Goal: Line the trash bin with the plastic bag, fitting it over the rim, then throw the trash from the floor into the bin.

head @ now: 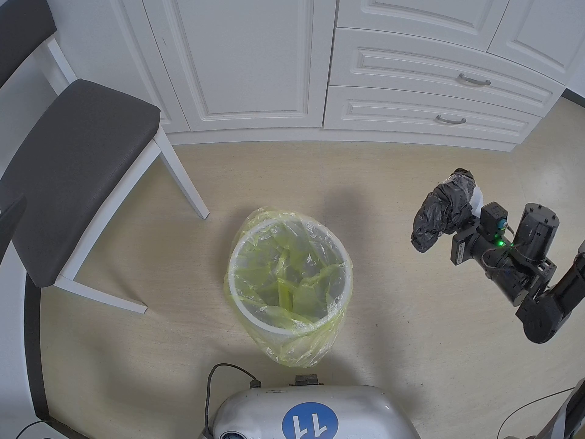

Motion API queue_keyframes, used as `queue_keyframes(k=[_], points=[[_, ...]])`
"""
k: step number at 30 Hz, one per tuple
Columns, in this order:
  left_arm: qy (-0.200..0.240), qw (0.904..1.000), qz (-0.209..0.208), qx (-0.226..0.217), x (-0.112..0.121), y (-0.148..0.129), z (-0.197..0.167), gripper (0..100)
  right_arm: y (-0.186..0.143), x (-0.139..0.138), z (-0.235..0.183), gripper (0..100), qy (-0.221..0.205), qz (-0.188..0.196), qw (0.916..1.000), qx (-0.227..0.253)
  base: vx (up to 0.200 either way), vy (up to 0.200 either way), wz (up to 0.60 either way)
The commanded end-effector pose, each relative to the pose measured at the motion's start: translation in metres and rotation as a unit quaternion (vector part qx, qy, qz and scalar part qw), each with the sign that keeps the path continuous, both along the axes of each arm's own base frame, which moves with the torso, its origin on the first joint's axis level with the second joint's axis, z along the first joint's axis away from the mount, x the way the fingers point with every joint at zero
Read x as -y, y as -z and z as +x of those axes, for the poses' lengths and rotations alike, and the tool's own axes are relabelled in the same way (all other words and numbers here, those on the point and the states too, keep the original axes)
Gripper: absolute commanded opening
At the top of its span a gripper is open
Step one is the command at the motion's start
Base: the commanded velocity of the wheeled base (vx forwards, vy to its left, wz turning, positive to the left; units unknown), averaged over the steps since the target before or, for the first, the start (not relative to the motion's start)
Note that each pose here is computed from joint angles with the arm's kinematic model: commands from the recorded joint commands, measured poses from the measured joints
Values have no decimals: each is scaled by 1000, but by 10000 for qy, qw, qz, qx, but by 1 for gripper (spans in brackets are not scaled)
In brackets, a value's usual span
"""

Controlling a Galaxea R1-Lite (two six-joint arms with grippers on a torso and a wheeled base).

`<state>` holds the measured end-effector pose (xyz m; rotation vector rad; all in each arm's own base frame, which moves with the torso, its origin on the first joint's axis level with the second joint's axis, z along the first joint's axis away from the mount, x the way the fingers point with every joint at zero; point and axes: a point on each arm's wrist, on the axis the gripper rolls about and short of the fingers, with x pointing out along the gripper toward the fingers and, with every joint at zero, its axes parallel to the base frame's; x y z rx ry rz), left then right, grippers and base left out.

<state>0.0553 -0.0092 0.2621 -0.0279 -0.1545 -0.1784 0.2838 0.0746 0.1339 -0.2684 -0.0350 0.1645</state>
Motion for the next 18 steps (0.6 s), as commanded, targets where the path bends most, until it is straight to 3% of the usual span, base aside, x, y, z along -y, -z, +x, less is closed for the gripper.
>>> queue_keyframes(k=[1,5,6,8,11,12,13,14,16,17,18], points=[[-35,9999,63,-96,0,3,4,100,9,-31,10,0,33,-384,9991,161,0,0,0],[-194,9992,247,-238,0,9,9,100,1,-18,46,0,546,-1225,9888,662,0,0,0],[-210,9992,255,-245,-1,10,9,100,1,-16,48,0,599,-1277,9876,692,0,0,0],[-533,9976,282,-333,-5,11,13,100,-1,7,58,0,1053,-1908,9708,1003,0,0,0],[-740,9950,373,-560,-8,19,21,100,-5,28,62,0,1313,-2908,9397,1230,0,0,0],[-765,9932,566,-678,-8,26,25,100,-9,32,62,0,1170,-3395,9226,1406,0,0,0],[-768,9924,645,-707,-8,28,26,100,-12,33,62,0,1023,-3642,9127,1543,0,0,0],[-797,9896,881,-806,-8,33,29,100,-24,32,62,0,597,-4162,8836,2061,0,0,0],[-801,9870,1050,-918,-9,39,30,100,-41,23,70,0,183,-4710,8348,2844,0,0,0],[-799,9868,1059,-932,-9,40,30,100,-41,22,71,0,165,-4744,8313,2891,0,0,0],[-775,9852,1129,-1029,-8,47,30,100,-52,1,76,0,-28,-5052,7908,3454,0,0,0]])
